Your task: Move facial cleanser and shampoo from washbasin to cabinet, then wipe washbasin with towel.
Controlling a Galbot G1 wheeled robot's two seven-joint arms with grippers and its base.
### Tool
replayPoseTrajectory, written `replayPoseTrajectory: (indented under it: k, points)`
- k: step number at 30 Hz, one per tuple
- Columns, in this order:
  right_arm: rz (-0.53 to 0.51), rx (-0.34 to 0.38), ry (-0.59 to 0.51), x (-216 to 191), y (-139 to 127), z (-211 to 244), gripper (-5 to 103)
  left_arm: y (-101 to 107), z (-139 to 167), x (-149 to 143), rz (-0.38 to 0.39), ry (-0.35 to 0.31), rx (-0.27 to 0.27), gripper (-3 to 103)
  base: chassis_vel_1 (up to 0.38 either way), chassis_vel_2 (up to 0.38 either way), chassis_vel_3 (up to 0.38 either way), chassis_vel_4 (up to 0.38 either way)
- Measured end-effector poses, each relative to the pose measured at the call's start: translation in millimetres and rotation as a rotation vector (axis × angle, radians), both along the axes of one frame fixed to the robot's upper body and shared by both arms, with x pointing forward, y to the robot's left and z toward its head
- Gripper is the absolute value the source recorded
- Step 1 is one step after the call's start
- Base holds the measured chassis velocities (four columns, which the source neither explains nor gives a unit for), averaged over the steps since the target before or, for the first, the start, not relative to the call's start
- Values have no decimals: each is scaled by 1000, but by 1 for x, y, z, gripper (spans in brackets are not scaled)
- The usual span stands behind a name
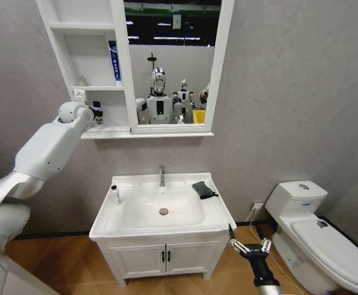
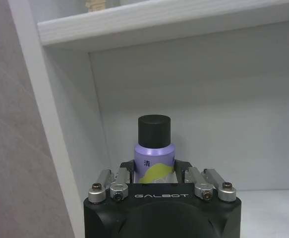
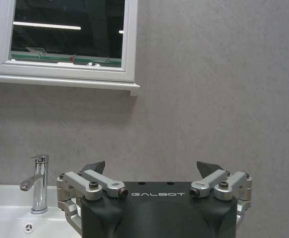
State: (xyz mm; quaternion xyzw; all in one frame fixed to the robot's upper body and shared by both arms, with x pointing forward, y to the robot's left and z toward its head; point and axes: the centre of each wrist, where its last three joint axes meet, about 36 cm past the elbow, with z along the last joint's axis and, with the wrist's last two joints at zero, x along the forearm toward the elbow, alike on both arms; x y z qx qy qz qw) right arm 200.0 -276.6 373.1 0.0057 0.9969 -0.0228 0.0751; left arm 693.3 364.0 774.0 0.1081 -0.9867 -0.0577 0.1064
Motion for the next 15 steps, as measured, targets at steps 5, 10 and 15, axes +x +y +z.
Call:
replayPoseTrajectory:
  k: [5, 10, 15]
  points:
    - [5, -3, 0, 2, -1, 1, 100, 10, -8, -2, 25, -1, -12, 42, 0, 0, 0, 0]
    - [16, -1, -1, 3, 1, 4, 100, 13, -16, -2, 9, -14, -58, 39, 0, 0, 0, 0]
    - [25, -4, 4, 1, 3, 3, 100, 16, -24, -10, -15, 1, -93, 55, 0, 0, 0, 0]
